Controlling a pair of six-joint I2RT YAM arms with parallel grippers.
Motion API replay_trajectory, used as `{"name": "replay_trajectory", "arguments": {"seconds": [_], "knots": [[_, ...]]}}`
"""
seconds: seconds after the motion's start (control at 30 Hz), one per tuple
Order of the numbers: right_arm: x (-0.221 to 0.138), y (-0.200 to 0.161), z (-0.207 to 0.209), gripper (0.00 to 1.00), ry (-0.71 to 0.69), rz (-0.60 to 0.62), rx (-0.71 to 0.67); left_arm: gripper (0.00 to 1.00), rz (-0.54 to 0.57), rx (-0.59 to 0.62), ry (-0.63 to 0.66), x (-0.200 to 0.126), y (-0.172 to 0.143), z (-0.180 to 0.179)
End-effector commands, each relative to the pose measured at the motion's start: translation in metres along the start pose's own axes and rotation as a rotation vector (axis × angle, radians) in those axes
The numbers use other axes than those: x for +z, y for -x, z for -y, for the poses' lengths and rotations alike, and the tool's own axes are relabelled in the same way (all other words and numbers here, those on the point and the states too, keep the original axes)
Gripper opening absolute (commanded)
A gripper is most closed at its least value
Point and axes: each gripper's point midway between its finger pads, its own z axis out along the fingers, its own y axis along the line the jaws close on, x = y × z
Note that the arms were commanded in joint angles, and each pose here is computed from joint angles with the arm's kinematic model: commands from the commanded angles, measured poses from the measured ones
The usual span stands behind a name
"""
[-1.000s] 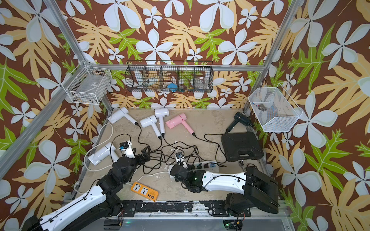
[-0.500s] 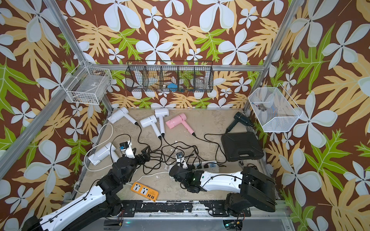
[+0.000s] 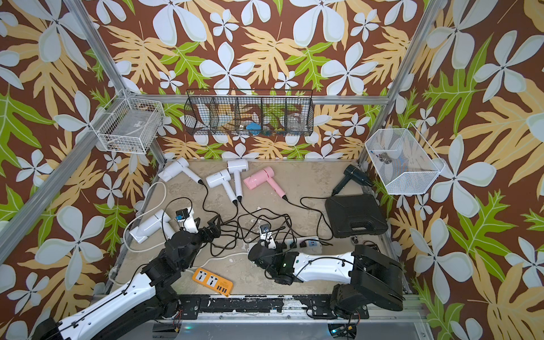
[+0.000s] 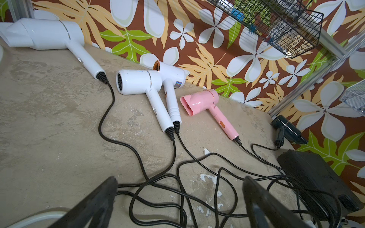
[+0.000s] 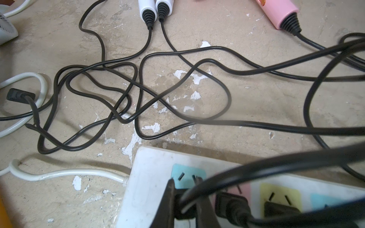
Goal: Charge the blow dryers
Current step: Insert the plug into the socket.
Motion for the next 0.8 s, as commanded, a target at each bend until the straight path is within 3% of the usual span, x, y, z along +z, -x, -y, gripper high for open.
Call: {"name": "replay_trajectory", "arguments": {"seconds": [0.0, 0.77], "knots": [[-0.001, -0.012, 0.004, 0.0, -0.022, -0.035, -0.014, 1.0, 0.019, 0.002, -0.015, 0.0, 0.005, 0.003], [-0.001, -0.053, 0.008, 0.0, -0.076, -0.148, -0.098, 1.0, 0.024, -0.004, -0.025, -0.002, 0.006, 0.004]]}}
